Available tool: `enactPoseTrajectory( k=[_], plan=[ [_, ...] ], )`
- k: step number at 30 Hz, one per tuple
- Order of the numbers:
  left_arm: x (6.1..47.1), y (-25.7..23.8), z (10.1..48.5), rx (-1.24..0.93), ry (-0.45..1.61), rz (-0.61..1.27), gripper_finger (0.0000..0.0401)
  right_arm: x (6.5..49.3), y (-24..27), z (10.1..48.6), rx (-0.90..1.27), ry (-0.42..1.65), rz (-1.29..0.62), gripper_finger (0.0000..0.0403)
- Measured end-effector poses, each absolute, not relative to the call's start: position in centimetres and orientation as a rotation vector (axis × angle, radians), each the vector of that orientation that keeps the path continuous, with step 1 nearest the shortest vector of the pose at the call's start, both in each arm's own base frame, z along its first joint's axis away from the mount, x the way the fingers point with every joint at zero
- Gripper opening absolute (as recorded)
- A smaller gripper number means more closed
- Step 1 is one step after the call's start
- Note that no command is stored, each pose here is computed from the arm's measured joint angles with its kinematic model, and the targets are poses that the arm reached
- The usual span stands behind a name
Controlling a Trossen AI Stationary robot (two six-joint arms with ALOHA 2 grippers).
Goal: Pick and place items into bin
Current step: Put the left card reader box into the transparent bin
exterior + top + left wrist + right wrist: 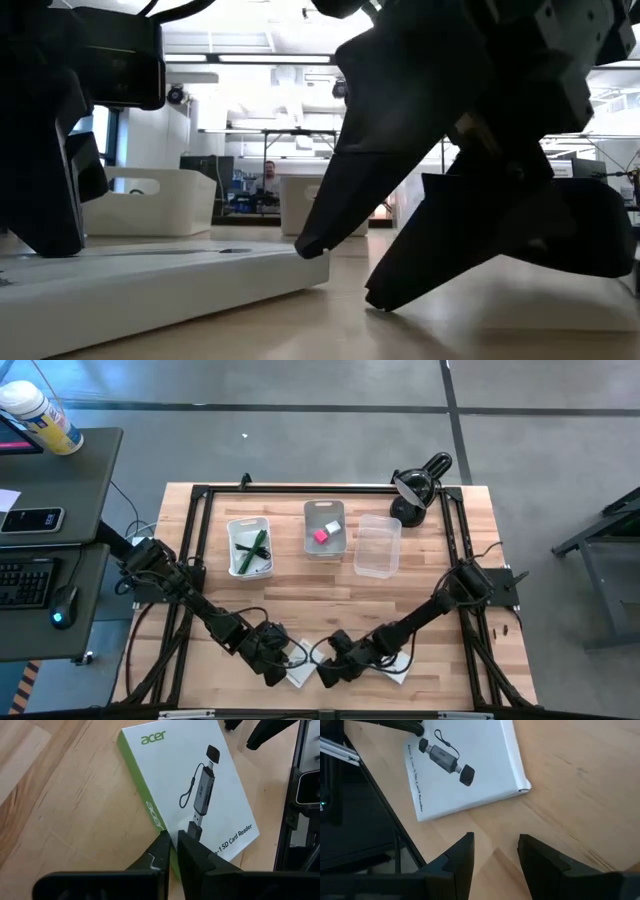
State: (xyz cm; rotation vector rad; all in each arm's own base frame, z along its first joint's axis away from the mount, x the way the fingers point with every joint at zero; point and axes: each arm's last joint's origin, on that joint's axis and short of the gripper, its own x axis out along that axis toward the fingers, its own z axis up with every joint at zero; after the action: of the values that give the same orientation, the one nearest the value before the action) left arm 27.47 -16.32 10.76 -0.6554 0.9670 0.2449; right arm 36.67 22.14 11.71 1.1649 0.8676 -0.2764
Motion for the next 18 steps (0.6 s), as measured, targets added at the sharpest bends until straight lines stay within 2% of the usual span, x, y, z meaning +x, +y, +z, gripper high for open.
enactPoseTrajectory(
  k=[18],
  plan=[
    [27.5,-16.3,10.4,-0.770,0.962,0.322,0.0001,38.4,19.7,11.9,1.124,0.821,-0.239,0.0145]
  ],
)
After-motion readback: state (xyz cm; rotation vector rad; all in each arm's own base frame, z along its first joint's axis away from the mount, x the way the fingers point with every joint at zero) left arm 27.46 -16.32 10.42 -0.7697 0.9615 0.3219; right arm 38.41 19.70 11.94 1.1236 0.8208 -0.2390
